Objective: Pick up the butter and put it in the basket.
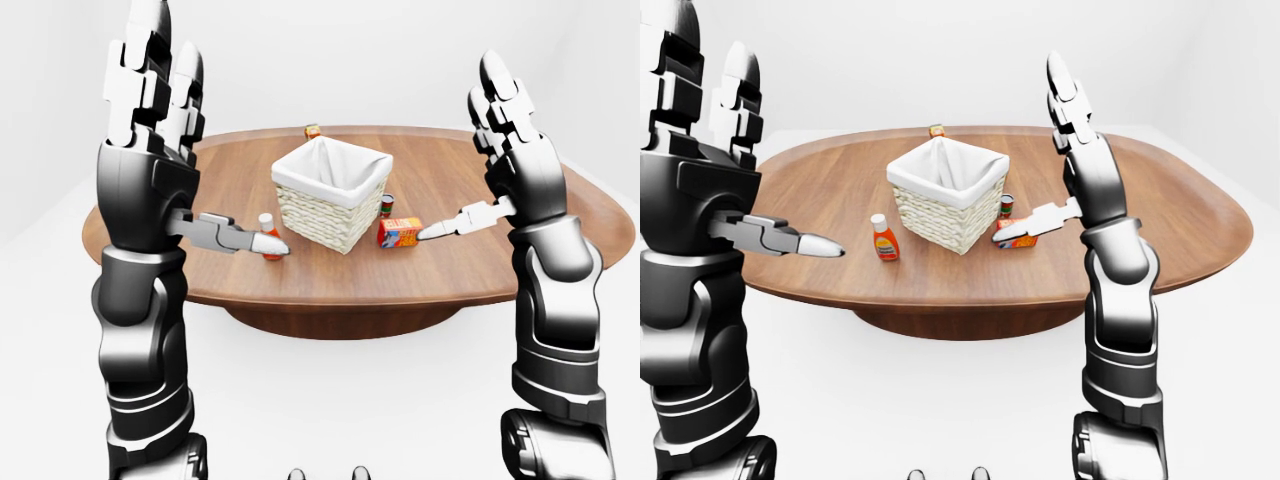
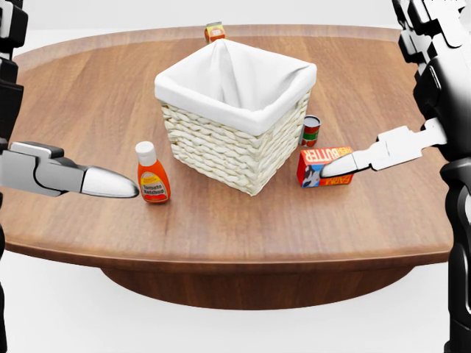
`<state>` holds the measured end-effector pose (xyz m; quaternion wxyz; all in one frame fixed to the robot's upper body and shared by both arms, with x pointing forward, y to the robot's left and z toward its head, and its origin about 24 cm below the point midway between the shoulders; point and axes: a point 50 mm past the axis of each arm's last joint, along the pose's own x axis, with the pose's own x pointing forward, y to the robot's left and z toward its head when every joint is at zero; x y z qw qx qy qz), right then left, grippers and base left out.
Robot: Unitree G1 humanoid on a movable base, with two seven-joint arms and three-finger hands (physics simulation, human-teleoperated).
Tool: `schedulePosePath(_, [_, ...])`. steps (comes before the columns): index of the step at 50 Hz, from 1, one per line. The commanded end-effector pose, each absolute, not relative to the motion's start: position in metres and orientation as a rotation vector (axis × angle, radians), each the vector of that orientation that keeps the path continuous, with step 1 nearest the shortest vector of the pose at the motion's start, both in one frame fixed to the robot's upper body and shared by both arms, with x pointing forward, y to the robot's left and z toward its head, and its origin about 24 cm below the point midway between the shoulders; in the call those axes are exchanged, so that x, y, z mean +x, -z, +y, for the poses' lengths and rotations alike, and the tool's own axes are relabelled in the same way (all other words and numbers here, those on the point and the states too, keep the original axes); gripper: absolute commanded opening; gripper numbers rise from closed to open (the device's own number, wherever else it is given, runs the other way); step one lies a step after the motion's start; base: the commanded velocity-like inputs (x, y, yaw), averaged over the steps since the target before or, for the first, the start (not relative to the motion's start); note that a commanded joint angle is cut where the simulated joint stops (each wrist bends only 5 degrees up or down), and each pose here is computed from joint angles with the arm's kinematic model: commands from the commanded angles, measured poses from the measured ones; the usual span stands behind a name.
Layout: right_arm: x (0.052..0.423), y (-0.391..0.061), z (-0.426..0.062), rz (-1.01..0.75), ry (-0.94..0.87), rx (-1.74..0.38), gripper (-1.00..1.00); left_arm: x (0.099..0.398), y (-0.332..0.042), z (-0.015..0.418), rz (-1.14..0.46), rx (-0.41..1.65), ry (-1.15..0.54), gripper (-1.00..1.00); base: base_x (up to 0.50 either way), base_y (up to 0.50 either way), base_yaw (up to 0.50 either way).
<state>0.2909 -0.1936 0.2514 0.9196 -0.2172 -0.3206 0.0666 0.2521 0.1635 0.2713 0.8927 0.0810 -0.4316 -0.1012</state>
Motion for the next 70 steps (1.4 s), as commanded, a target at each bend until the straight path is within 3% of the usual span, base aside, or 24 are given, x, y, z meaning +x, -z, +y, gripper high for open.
schedulePosePath(1, [0.297, -0.247, -0.199, -0.625, -0.105, -0.451, 1.00, 0.255, -0.268, 0.162, -0.877, 0.161, 0.213, 1.00, 0.00, 0.00, 0.00])
schedulePosePath(43, [0.297, -0.238, -0.202, -0.594, -0.115, -0.432, 1.00, 0.258, -0.260, 0.161, -0.843, 0.158, 0.218, 1.00, 0.00, 0.00, 0.00])
schedulePosePath(70, [0.298, -0.230, -0.204, -0.563, -0.122, -0.408, 1.00, 0.255, -0.261, 0.159, -0.853, 0.160, 0.227, 1.00, 0.18, -0.01, 0.00])
